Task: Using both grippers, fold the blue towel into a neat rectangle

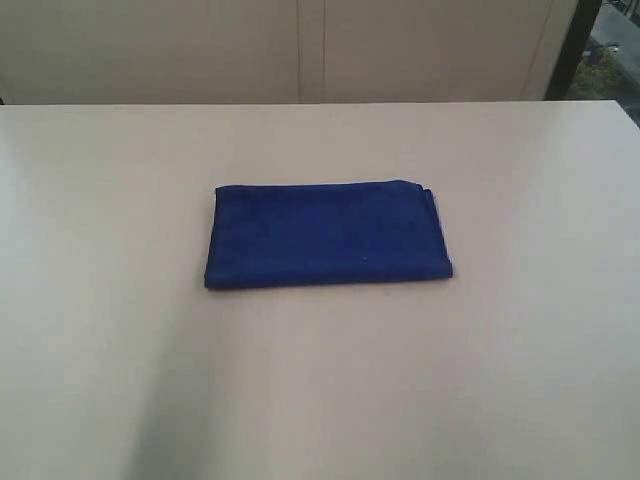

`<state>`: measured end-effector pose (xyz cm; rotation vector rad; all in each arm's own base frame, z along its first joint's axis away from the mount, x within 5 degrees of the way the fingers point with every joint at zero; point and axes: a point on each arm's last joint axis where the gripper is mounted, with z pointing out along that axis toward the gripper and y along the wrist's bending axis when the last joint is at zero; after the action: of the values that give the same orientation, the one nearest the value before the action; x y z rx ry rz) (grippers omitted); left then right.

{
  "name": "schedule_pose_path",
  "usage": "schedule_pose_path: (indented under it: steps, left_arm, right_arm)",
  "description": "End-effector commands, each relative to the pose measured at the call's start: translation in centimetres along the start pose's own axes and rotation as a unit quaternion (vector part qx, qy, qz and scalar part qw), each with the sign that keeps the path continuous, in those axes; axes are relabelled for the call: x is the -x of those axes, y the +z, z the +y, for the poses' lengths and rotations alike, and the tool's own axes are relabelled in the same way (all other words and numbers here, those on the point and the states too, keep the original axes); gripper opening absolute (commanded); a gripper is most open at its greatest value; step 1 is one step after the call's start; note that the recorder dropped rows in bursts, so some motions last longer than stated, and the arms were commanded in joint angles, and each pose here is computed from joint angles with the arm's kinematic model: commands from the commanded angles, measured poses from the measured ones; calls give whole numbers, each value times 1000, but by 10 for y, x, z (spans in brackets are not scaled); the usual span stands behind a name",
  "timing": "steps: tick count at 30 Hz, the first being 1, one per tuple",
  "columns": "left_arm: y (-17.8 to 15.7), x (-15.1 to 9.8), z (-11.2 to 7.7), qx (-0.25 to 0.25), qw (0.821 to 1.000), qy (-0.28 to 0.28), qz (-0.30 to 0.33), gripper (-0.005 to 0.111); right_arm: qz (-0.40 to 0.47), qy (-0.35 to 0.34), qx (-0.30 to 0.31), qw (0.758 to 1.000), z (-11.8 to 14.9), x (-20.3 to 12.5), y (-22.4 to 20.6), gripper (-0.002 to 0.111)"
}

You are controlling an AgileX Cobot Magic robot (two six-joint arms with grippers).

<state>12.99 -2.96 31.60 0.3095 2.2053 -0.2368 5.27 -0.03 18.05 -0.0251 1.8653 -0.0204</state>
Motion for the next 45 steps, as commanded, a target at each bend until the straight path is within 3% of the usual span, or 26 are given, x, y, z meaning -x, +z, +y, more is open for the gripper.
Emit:
schedule_pose_path:
  steps: [1,35,41,45]
  left_arm:
    - [0,-2,-1,-2,1000,0,-1,0]
    - [-3,-2,-1,-2,1000,2,-8,0]
    - [-31,-5,-8,5,997,16,-69,0]
    - [-66,-15,-17,13,988,41,-146,0]
  right_arm:
    - [-18,-8,-4,1000,-1,2,0,0]
    - [-18,-8,-4,1000,-1,2,0,0]
    - [-18,-8,-4,1000,-1,2,0,0]
    - [-18,-8,-4,1000,-1,2,0,0]
